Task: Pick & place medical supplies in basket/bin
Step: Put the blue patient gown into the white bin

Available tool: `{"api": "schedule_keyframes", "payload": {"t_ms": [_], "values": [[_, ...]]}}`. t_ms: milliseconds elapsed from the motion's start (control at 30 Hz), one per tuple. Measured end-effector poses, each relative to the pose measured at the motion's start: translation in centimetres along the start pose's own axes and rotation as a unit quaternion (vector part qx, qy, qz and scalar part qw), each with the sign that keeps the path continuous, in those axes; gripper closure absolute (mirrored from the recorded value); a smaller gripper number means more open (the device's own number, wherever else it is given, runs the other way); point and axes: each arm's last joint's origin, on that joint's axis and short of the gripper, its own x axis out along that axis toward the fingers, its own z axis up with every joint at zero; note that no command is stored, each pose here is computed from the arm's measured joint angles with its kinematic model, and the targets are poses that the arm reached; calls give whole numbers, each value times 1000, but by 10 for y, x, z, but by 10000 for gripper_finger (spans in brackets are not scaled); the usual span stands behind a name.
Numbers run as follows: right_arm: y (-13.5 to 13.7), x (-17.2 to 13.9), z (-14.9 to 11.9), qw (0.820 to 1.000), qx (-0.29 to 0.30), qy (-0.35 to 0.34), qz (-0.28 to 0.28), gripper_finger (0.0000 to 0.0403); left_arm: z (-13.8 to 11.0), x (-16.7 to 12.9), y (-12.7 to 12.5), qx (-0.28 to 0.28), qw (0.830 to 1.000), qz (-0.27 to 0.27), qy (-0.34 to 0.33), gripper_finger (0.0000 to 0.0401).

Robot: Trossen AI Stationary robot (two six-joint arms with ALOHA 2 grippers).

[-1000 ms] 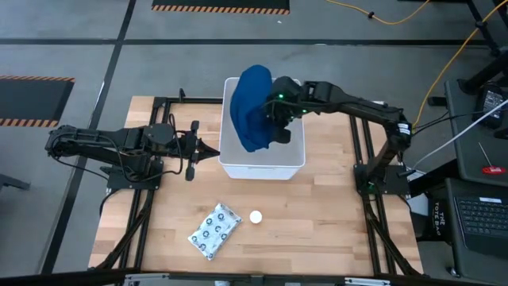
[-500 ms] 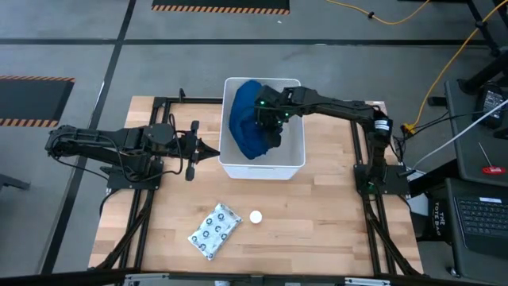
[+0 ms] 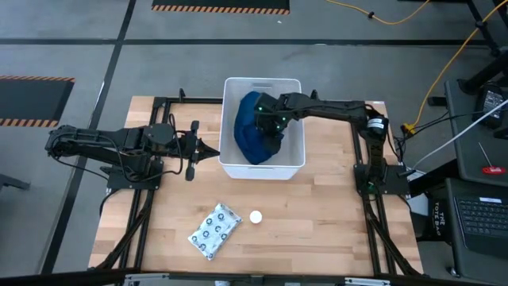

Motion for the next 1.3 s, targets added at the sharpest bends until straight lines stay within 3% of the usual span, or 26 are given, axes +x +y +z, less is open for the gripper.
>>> {"api": "schedule_keyframes", "payload": {"t_ms": [400,767,1300], "values": [[-2,25,-14,1000,31,1,-1,344,0,0,0,0,1000,0,0,389],[-1,41,-23,1000,16,-2,-2,327,0,0,0,0,1000,0,0,395],[14,42,-17,1000,-10,-16,-14,145,0,0,0,0,1000,0,0,389]]}}
